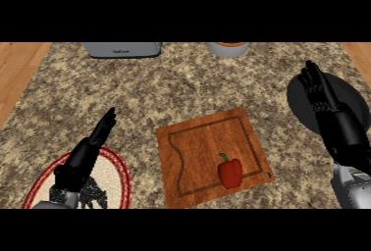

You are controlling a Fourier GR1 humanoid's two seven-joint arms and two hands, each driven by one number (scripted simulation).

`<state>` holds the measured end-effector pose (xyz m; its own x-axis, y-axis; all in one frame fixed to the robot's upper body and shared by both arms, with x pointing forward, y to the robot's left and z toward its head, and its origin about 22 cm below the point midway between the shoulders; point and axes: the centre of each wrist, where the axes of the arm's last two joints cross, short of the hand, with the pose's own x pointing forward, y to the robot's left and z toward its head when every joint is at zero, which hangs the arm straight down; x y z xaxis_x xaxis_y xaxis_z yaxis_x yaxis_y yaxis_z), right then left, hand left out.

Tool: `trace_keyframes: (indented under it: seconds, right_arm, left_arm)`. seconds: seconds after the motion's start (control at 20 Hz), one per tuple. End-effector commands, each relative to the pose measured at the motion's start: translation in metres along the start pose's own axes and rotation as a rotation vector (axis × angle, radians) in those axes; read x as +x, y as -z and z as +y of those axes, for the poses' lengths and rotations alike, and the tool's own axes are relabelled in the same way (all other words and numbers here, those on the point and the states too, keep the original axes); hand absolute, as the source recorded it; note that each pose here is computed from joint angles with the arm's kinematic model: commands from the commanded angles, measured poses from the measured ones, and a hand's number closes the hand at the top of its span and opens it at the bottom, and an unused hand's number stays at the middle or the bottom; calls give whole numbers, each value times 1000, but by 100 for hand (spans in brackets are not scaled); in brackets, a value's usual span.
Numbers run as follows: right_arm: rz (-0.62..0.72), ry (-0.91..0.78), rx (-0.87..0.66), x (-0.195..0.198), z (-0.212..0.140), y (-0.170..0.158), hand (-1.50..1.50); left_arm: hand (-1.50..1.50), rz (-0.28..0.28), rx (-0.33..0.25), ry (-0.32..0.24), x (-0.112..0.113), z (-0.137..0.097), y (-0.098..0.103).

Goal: Pick the bell pepper from the cutting board and place it in the pan

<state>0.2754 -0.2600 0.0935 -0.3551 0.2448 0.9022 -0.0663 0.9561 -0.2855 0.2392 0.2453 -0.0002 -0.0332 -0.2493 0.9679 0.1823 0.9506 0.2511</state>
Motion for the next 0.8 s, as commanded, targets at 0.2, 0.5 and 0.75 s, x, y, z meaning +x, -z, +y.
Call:
trace_keyframes:
  seconds: [0.2, 0.5, 0.75]
  right_arm:
    - [253, 188, -169, -23, 48, -43, 150]
    - [135, -223, -288, -29, 90, -100, -150]
    - [159, -366, -375, -25, 140, -155, -150]
  left_arm:
    - [0, 290, 333, -281, -39, 7, -25]
    - [0, 373, 403, -398, -39, 0, -38]
    - [0, 384, 416, -411, -38, 4, -38]
